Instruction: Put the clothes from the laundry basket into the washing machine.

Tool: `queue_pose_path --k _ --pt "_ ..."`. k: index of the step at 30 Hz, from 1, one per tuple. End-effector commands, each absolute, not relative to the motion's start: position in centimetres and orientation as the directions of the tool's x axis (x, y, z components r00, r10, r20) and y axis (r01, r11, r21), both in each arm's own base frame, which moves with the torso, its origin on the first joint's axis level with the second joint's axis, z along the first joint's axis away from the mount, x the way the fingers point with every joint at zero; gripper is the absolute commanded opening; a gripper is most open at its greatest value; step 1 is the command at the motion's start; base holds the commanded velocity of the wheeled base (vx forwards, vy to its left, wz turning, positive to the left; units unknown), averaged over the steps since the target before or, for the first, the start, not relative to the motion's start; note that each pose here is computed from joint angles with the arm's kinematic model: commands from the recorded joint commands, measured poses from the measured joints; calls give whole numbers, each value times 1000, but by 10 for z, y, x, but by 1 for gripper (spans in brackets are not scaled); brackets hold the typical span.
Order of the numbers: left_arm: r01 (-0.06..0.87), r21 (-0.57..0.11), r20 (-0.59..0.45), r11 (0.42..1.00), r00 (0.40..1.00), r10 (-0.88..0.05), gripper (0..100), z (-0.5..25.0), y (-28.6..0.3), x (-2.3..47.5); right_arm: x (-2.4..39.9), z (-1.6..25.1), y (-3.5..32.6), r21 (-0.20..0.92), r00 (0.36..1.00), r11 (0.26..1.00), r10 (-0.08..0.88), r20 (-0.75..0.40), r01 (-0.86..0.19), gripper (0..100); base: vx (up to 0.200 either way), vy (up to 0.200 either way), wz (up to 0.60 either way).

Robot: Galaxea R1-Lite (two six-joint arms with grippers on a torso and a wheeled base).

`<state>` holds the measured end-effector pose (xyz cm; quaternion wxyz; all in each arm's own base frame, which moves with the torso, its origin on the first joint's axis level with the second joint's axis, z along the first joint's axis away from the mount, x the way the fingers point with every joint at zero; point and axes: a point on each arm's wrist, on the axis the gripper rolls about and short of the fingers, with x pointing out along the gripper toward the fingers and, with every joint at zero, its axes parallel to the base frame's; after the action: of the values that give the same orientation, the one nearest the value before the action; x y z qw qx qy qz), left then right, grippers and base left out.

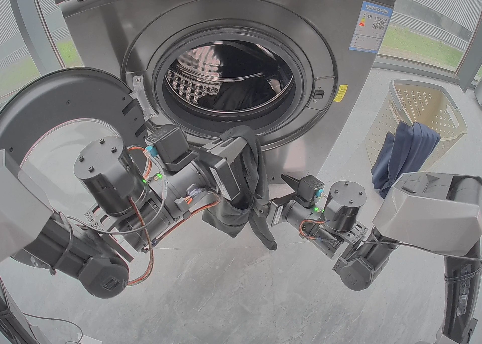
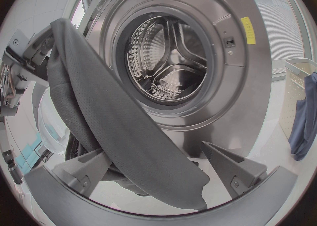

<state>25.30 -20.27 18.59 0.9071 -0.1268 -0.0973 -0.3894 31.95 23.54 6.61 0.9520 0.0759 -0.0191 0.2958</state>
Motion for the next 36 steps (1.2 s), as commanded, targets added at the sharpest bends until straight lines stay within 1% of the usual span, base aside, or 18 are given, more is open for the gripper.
queue_pose_path --k 1,8,9,11,13,15,16,17,18,24,26,27,31,34,35,36 --pt "731 -155 274 665 678 -682 0 185 -203 253 326 53 244 134 822 811 565 74 -570 100 0 0 0" --pt "734 -155 266 661 675 -688 0 183 -204 253 340 60 246 152 829 815 544 127 -559 100 0 0 0" --pt "733 -155 265 662 677 -687 0 183 -203 253 341 63 244 153 832 818 539 134 -555 0 0 0 0" --pt "732 -154 262 664 678 -686 0 182 -203 253 343 68 239 154 838 825 526 145 -545 0 0 0 0" --pt "728 -156 246 667 683 -688 0 177 -203 254 341 83 231 151 840 828 515 174 -539 0 0 0 0" --pt "726 -157 237 669 686 -688 0 175 -202 254 339 91 225 148 842 832 509 181 -535 0 0 0 0" --pt "725 -158 228 670 687 -690 0 172 -202 254 336 99 219 146 842 834 504 190 -532 0 0 0 0" --pt "725 -158 228 670 687 -690 0 172 -202 254 336 99 219 146 842 834 504 190 -532 0 0 0 0" --pt "724 -160 217 671 689 -691 0 169 -203 256 330 110 212 140 837 831 508 204 -538 0 0 0 0" --pt "727 -165 195 667 687 -700 0 160 -209 258 308 138 192 136 813 811 532 235 -569 0 0 0 0" --pt "727 -165 197 666 686 -700 0 161 -209 258 307 139 191 137 812 810 533 237 -571 0 0 0 0" --pt "727 -164 189 666 686 -702 0 156 -211 260 294 150 180 134 800 798 549 243 -588 0 0 0 0" --pt "726 -166 189 667 687 -701 0 152 -212 262 279 161 164 125 790 790 560 251 -600 0 0 0 0" --pt "727 -165 186 667 687 -703 0 151 -212 262 271 167 158 120 788 791 559 260 -600 0 0 0 0" --pt "727 -166 179 667 687 -705 100 148 -213 263 264 171 156 117 783 788 561 267 -604 0 0 0 0" --pt "728 -167 179 665 686 -706 100 148 -213 263 261 173 155 115 780 786 564 270 -608 0 0 0 0"
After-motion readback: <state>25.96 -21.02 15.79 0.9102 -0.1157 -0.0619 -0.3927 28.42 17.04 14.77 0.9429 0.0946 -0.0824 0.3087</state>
